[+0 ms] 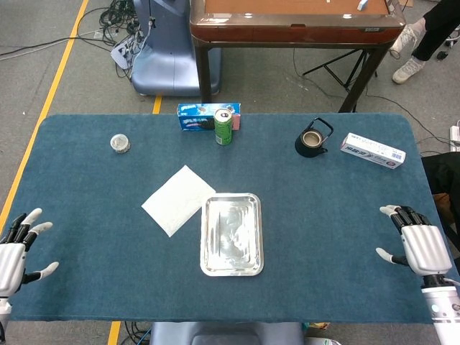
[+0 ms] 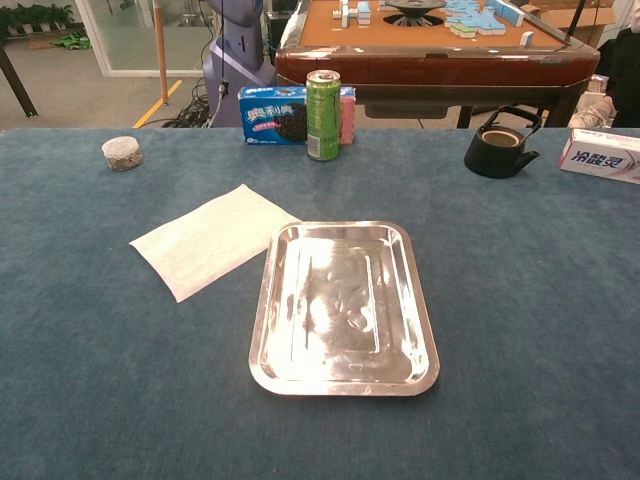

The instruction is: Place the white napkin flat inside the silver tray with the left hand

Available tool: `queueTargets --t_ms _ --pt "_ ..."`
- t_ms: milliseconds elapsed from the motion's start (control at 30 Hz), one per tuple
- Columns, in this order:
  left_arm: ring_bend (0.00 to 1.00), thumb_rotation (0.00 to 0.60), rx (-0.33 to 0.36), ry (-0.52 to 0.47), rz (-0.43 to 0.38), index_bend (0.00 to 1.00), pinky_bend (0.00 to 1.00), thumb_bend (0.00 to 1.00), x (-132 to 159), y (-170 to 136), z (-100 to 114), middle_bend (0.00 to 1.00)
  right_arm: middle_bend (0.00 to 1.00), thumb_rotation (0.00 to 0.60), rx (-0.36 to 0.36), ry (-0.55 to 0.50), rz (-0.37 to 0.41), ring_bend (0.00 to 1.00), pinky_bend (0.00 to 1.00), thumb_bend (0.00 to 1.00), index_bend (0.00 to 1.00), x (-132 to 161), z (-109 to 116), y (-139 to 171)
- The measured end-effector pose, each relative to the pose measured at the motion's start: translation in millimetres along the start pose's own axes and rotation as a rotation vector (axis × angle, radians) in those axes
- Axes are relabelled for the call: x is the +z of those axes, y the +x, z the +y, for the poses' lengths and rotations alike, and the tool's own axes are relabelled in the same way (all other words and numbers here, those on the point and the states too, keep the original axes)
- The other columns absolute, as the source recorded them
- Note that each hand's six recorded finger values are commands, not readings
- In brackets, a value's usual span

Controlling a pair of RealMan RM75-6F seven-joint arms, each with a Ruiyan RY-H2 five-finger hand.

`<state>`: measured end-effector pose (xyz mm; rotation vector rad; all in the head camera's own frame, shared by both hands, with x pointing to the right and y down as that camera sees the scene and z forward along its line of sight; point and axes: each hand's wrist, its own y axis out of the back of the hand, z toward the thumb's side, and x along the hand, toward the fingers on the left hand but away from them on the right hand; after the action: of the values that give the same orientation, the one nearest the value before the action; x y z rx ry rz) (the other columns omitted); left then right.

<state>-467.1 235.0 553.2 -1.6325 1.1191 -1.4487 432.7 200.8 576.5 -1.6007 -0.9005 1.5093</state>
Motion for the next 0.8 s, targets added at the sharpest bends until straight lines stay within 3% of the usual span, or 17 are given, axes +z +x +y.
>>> queueTargets --t_ms 167,300,467,800 --pt "0.00 0.600 -0.038 -0.120 -0.087 0.27 0.17 0.10 14.0 19.2 0.5 0.00 0.24 0.600 -0.010 -0.001 -0.004 0.17 0.26 0.07 0.24 -1.0 1.9 2.3" --pt "0.00 0.600 -0.058 -0.185 -0.209 0.27 0.14 0.10 37.0 45.0 3.7 0.00 0.24 0.600 -0.007 0.003 -0.006 0.17 0.26 0.07 0.24 -1.4 1.0 2.0" --pt "0.00 0.600 -0.077 -0.143 -0.303 0.28 0.09 0.10 55.2 64.8 -3.3 0.00 0.24 0.600 0.003 0.005 -0.008 0.17 0.26 0.07 0.24 -1.5 -1.4 0.1" --pt "0.00 0.600 -0.134 -0.039 -0.440 0.31 0.09 0.10 98.4 88.4 -43.1 0.00 0.24 0.600 -0.001 -0.006 -0.009 0.17 0.26 0.07 0.24 -3.2 1.1 0.4"
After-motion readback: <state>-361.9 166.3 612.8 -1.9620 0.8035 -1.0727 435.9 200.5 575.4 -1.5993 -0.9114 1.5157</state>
